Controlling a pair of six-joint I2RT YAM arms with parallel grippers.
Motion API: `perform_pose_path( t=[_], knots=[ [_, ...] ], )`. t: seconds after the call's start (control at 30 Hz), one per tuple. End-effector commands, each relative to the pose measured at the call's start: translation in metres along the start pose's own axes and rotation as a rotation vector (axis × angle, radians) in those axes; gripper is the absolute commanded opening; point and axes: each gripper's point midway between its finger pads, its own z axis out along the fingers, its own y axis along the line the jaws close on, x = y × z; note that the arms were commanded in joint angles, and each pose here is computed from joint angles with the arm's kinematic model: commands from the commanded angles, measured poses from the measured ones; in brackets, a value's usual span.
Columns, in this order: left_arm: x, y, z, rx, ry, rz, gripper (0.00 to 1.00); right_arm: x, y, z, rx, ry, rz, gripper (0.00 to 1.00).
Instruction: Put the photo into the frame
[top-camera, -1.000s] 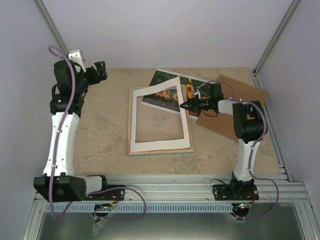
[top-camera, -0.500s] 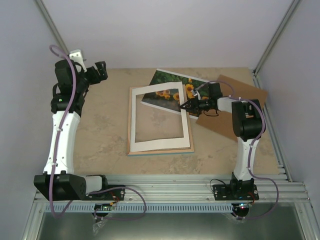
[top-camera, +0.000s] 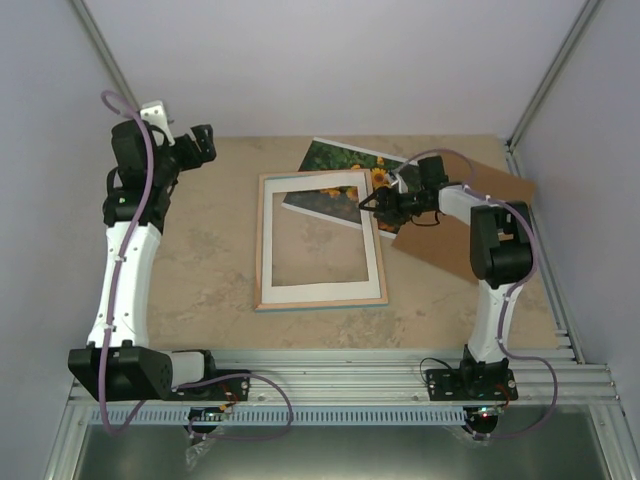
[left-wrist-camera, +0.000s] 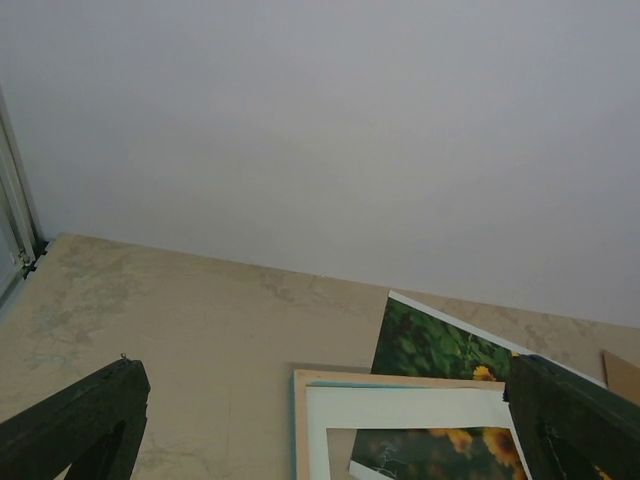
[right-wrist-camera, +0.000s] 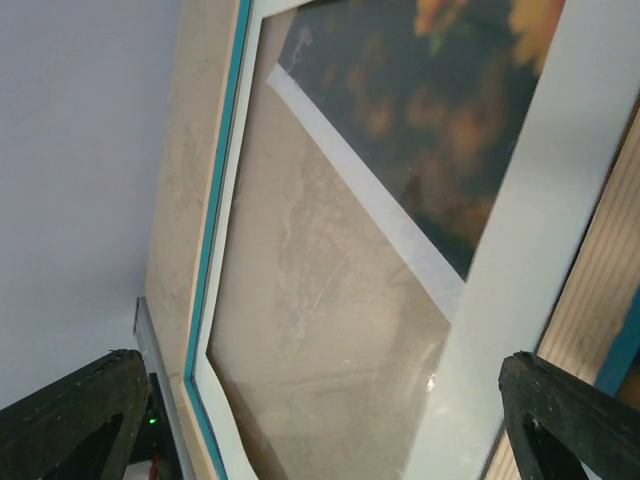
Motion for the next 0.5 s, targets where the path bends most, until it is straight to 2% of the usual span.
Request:
perform_pose_path(
  t=[0.0, 0.1, 0.27, 0.47],
  knots=[
    [-0.010, -0.001, -0.007, 0.005, -0.044, 0.000, 0.99, -0.017, 0.012, -0.021, 0.106, -0.050, -0.099, 0.97],
    [-0.009, 0.000, -0.006, -0.004, -0.042, 0.004, 0.99, -0.024, 0.015, -0.027, 0.146, -0.072, -0.160, 0.95],
    [0.000, 0.003, 0.000, -0.006, -0.017, 0.025, 0.99, -0.026, 0.015, -0.027, 0.166, -0.067, -0.241, 0.85],
    [0.030, 0.010, 0.016, -0.009, 0.084, 0.101, 0.99, -0.034, 0.023, -0.040, 0.208, -0.070, -0.412, 0.85]
  ],
)
